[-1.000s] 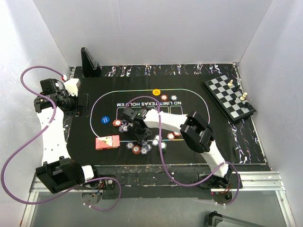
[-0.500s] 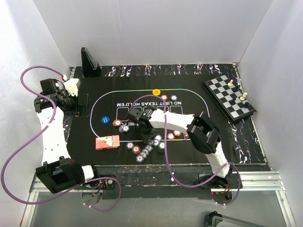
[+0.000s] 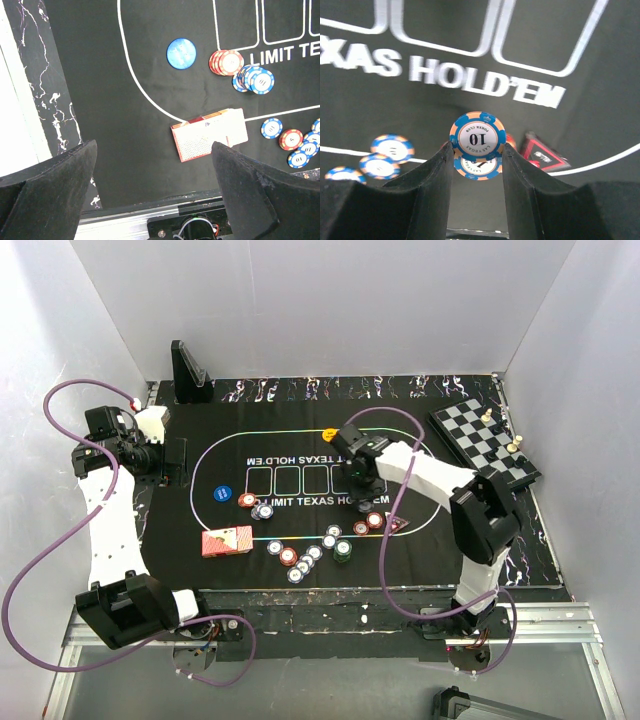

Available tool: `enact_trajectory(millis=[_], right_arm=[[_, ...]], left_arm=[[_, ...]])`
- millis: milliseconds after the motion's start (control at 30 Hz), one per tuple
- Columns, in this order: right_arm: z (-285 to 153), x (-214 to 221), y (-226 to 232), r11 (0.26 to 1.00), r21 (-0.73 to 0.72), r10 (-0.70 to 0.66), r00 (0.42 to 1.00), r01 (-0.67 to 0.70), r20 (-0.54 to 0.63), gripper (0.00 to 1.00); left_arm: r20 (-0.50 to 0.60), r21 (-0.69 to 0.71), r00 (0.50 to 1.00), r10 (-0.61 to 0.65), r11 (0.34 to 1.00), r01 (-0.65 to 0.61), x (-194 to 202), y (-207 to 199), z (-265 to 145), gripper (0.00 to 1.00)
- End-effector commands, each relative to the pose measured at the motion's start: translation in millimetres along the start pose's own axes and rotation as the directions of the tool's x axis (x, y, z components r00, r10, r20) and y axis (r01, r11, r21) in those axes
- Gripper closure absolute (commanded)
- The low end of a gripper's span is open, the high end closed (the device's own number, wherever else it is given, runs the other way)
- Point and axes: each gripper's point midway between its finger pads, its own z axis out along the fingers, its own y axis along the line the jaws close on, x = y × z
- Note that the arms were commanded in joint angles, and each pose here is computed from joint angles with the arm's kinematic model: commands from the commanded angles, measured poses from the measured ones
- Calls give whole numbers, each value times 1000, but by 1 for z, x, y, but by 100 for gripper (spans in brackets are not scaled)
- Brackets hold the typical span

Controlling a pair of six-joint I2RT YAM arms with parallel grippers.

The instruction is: Distribute texas hold em gaming equipment

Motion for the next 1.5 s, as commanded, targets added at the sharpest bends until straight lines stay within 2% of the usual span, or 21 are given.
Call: enact_trajectory(millis=[0,100,267,600,767,867,900,1067,1233,1467], right_arm=[[-2,9,-51,988,82,130,991,-130,12,99],[0,17,-83,969,139,205,979,-205,13,99],[14,27,-111,940,196,284,959,-278,-4,99],[34,14,-140,902,285,330,943,-324,28,99],[21,9,-134,907,268,323,945,-325,53,52],[2,3,-125,918,251,294,951,-308,94,32],[-4,2,-121,923,244,283,954,-299,99,28],[-40,-4,-75,965,134,202,967,-223,152,24],[-70,10,-5,996,-43,81,983,-75,165,15],[-74,41,48,990,-130,-38,990,56,139,13]], left_arm=[[38,-4,999,18,1000,-18,-11,-1,-10,0],[38,7,999,15,1000,-16,-11,-2,-9,0],[30,29,999,10,1000,-11,-9,-5,-7,0],[27,38,1000,9,999,-10,-6,-7,-6,0],[31,36,999,15,999,-16,-7,-8,-8,0],[33,37,999,12,999,-13,-7,-8,-9,0],[36,39,999,13,999,-14,-7,-9,-9,0],[40,44,999,6,999,-8,-8,-10,-10,0],[42,44,999,5,999,-7,-10,-10,-11,0],[40,58,999,-13,998,10,-8,-12,-8,0]])
